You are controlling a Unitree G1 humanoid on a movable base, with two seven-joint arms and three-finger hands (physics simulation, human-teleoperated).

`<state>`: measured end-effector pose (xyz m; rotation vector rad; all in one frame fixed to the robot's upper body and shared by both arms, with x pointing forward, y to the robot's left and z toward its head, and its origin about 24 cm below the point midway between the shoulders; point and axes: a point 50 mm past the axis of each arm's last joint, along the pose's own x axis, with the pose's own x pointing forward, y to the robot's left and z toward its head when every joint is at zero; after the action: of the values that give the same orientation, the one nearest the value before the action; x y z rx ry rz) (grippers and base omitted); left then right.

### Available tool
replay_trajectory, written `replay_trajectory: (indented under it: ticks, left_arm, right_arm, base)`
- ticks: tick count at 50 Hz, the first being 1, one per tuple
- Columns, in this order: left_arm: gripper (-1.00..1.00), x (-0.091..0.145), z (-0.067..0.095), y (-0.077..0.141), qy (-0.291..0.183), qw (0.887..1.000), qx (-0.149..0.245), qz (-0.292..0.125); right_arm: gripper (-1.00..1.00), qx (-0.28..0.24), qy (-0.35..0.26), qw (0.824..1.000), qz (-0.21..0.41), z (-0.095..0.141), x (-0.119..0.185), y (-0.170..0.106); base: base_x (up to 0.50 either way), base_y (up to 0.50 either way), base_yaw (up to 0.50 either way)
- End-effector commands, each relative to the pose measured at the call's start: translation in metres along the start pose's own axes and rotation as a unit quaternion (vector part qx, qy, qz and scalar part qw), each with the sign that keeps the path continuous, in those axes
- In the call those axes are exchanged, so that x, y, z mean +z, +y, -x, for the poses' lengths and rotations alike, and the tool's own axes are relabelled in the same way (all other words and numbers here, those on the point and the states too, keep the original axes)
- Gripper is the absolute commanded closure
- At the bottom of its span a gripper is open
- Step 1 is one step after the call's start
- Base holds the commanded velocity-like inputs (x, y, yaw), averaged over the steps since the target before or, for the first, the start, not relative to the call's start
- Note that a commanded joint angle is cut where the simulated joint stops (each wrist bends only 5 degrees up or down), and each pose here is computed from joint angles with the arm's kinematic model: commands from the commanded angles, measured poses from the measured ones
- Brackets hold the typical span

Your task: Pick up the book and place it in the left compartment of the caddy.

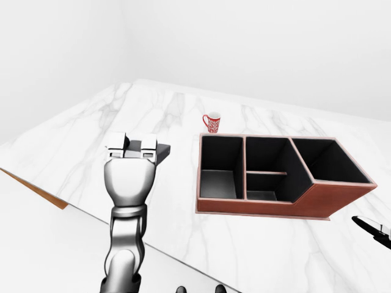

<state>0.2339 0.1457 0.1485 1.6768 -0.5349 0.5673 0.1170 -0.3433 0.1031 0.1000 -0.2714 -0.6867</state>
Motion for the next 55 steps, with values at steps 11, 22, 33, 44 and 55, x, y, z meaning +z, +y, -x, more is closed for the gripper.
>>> replay_trajectory:
  ticks: [11,22,33,44,55]
  left_arm:
    - [1.0,0.022,0.008,0.081,-0.001,0.996,0.086,-0.016]
    - [1.0,0.029,0.009,0.091,-0.038,0.995,0.092,-0.01]
    - [1.0,0.026,0.016,0.1,-0.022,0.994,0.103,0.003]
    - [1.0,0.036,0.019,0.1,-0.051,0.992,0.111,0.017]
    - [1.0,0.061,0.023,0.091,-0.142,0.983,0.115,0.024]
  right_arm:
    - [-1.0,0.003,0.001,1.0,0.003,0.001,0.0,0.001]
    - [-1.0,0.006,-0.005,1.0,0.003,0.002,0.003,0.002]
    - [-1.0,0.007,-0.002,1.0,0.003,0.001,0.001,0.002]
    - [-1.0,0.008,0.001,1.0,0.003,0.001,0.0,0.003]
    - [-1.0,0.007,-0.002,1.0,0.003,0.001,0.001,0.002]
  base:
    - [0.0,0.0,0.0]
    - [0.0,0.0,0.0]
    - [0.0,0.0,0.0]
    - [0.0,0.0,0.0]
    - [0.0,0.0,0.0]
